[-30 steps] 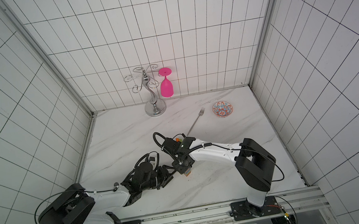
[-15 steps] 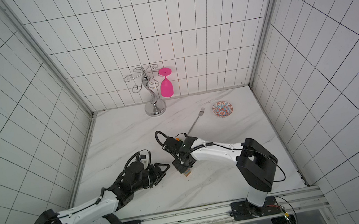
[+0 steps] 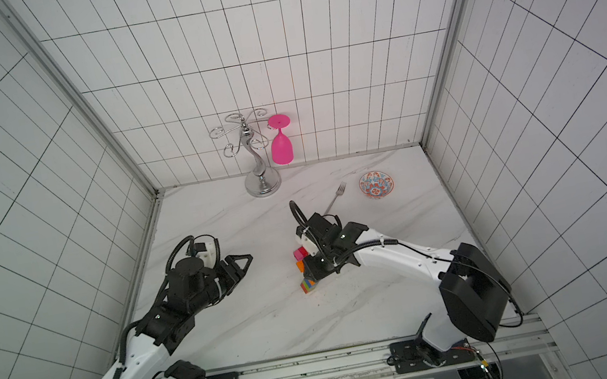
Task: Assemble the letter r with lego
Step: Place the lego brick at the center of the board.
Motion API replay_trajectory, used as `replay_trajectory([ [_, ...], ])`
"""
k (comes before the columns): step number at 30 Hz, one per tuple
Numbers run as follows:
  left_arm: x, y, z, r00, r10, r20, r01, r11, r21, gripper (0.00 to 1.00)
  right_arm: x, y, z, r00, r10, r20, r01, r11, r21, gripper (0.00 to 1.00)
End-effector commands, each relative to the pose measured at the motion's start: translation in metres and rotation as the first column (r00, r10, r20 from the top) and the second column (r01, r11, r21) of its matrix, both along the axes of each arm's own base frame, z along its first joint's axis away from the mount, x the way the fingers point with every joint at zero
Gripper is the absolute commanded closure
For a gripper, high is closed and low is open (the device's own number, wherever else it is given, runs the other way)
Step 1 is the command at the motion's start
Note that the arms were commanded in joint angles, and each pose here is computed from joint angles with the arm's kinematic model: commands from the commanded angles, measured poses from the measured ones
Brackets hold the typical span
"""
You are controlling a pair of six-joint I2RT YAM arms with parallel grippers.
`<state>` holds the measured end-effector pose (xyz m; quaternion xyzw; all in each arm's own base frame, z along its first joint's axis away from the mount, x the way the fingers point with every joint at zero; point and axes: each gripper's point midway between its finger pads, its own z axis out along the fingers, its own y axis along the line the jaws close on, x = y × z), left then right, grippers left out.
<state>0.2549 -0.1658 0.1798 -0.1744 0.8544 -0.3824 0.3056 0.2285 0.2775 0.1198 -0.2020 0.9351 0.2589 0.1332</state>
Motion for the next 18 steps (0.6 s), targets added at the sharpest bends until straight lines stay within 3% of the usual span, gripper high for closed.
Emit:
replay_trajectory([
  [1,-0.006,-0.007,-0.014,0.991,-0.116,-0.063,0.122,0.987,0.102,0.33,-0.008,0.013,0.001,0.990,0.022,-0.137,0.008,0.976,0.217,1.00],
  [5,-0.002,-0.033,-0.028,0.964,-0.224,-0.145,0.239,0.967,0.089,0.34,-0.006,0.012,-0.005,0.972,0.026,-0.233,0.053,0.945,0.323,1.00],
  [8,-0.003,-0.056,-0.032,0.948,-0.279,-0.150,0.301,0.941,0.152,0.34,-0.007,0.010,-0.012,0.958,0.026,-0.287,0.083,0.929,0.361,0.99],
  [18,-0.012,-0.115,-0.048,0.905,-0.384,-0.181,0.413,0.896,0.165,0.34,-0.004,-0.004,-0.050,0.924,-0.039,-0.381,0.174,0.929,0.326,0.79],
])
